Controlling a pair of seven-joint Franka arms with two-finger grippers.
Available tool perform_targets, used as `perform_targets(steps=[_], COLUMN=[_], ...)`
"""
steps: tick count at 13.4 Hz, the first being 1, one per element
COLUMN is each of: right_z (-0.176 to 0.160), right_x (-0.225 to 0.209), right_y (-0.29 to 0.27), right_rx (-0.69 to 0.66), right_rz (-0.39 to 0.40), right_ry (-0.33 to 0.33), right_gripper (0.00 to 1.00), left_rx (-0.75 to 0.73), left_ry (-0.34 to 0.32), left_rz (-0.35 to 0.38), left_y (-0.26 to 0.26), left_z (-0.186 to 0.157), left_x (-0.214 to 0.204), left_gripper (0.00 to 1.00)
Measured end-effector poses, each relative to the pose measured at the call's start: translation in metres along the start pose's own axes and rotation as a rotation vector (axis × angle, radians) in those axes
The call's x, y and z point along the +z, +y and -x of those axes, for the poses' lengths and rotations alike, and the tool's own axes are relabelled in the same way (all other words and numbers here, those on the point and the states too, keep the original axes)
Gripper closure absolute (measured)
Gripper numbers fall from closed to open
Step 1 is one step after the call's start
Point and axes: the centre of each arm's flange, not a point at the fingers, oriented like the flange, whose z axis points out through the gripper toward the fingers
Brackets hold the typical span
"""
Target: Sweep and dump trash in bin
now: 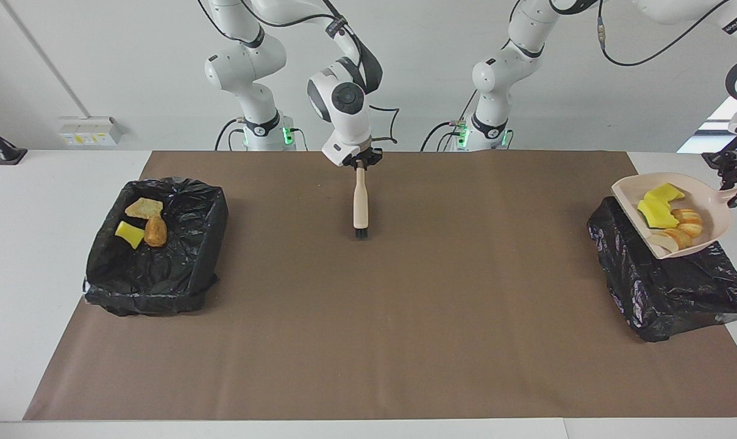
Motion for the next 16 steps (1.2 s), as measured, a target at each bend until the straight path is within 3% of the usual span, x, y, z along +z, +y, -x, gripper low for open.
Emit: perform_targets(steps=[4,6,9,13,16], right_z=[-0.008,-0.008,-0.010,-0.017,-0.043], right_x=[0.003,0.003,0.001,-0.014,-0.044], right_y=[-0.005,-0.004,-0.005,-0.010,0.004], right_rx=[0.002,0.004,-0.001,-0.017,-0.005], right_rz=[-0.001,-0.002,-0.001,0.012,0.021], right_ry=[-0.004,-0.004,-0.002,0.007,0.079], right_gripper=[0.73,0.73,0.44,0.00,0.00], left_rx=[0.088,0.114,0.100,0.123,0.131], left_ry=[-0.245,-0.347,-0.476,-0.627,-0.709], left_rz=[0.021,0.050,0.065,0.084,0.082], left_y=[-0.017,-0.028,-0.046,-0.049,-0.044], left_z=[0.009,-0.005,-0.036,-0.038,-0.032], left_x=[-0.003,-0.007,-0.010,-0.022,-0.052], left_gripper=[0.68,0.68,0.68,0.68,0.68])
